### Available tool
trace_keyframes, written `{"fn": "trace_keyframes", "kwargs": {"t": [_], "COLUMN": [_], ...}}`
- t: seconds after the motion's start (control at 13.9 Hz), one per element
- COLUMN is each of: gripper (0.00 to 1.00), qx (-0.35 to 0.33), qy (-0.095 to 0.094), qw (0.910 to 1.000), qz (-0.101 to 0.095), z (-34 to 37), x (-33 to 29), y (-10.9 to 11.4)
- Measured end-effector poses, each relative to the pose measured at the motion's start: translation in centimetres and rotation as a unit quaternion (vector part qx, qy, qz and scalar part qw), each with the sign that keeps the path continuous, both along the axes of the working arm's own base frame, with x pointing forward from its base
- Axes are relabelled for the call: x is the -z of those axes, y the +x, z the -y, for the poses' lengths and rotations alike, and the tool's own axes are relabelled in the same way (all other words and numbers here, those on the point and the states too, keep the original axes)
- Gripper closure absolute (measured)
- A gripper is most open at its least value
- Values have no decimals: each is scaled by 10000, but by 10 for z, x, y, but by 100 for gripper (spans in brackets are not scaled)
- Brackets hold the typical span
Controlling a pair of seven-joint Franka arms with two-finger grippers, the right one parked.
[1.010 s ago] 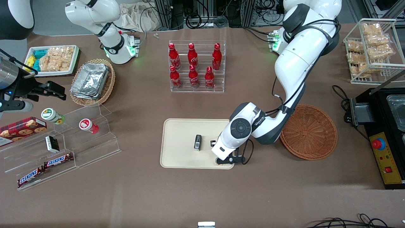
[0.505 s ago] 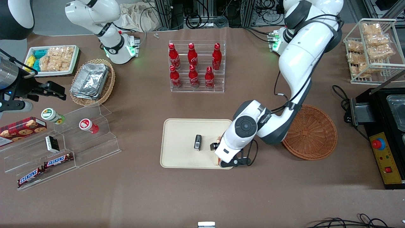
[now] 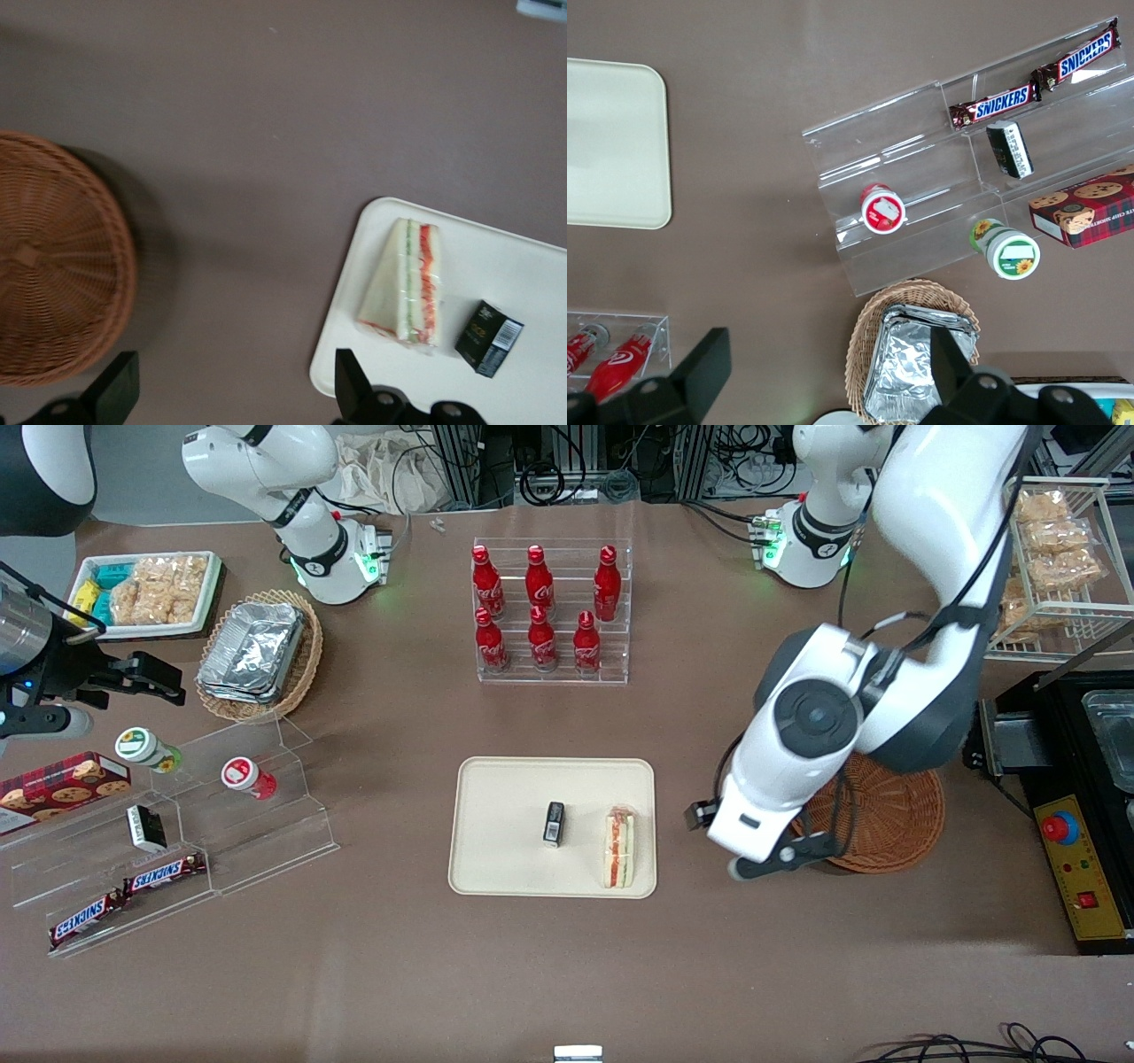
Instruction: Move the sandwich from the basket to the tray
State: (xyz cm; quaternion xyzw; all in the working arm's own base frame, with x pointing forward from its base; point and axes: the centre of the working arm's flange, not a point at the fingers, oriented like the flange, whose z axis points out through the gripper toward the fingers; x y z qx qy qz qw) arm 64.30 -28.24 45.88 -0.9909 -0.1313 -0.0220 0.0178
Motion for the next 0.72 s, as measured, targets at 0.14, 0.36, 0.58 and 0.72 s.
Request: {"fn": "trace_keyframes", "kwargs": {"t": [0.14,0.36,0.58,0.72], "gripper": [1,1,1,1], "qx": [43,195,450,710], "qy": [-24,1,209,145], "qw": [10000,9998,9986,9970], "qz": [-58,-84,-190,-283], "z": [-30,-82,-122,-154], "x": [-27,-62,-81,-88], "y": [-21,-56,-82,-83]}}
